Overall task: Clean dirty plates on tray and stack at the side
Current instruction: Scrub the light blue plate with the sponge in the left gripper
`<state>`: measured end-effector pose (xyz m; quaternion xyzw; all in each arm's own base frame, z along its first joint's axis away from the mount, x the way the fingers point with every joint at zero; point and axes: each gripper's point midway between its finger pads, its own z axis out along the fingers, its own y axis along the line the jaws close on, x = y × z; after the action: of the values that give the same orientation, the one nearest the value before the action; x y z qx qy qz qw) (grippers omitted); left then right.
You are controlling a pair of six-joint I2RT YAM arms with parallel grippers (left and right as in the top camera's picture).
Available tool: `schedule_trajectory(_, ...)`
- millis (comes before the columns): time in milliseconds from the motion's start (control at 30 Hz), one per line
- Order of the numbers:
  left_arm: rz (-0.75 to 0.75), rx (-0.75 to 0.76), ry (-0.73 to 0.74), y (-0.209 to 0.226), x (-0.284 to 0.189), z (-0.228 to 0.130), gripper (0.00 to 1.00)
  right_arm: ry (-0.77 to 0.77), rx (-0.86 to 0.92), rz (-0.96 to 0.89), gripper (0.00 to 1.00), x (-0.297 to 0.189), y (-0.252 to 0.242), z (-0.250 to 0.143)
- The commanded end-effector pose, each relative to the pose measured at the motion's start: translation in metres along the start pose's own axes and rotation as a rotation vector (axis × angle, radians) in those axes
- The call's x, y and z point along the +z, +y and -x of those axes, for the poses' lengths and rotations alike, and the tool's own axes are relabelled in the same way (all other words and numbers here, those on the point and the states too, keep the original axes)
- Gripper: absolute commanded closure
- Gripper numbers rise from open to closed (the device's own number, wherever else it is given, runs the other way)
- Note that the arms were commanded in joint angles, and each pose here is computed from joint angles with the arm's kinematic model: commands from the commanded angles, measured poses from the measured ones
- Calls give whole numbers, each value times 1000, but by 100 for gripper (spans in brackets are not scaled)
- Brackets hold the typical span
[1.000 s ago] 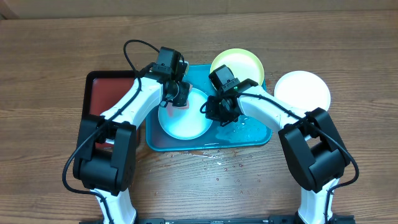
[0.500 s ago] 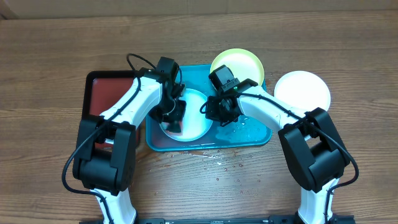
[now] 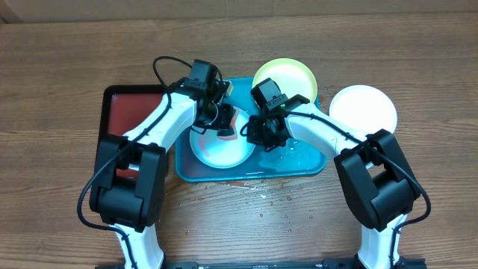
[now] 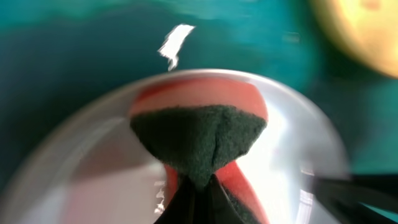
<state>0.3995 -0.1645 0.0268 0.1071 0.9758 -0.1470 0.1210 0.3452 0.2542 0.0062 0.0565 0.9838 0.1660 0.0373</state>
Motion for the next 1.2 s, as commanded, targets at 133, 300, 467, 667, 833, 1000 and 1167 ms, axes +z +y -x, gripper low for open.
schedule_trajectory(133,448,-171,28,73,-14,-19,96,22,16,-57,96,16,-15,-4)
schedule_trajectory(300,450,-178,165,71,-18,-52,96,21,15,-56,96,16,-15,-4)
schedule_trajectory(467,388,-196,307,59,-22,-84,96,19,15,-55,96,16,-15,-3)
schedule_trajectory(667,124,-110,410,17,-18,-100,96,18,15,-53,96,16,-14,-3)
schedule_trajectory(833,-119,-37,349,-21,-12,-84,96,16,14,-53,96,16,-14,-2)
schedule_trajectory(1000,-111,16,188,-19,-2,-46,96,17,14,-53,96,16,-14,-2)
schedule_trajectory(1167,80,47,30,13,5,-7,96,17,14,-54,96,16,-14,-2)
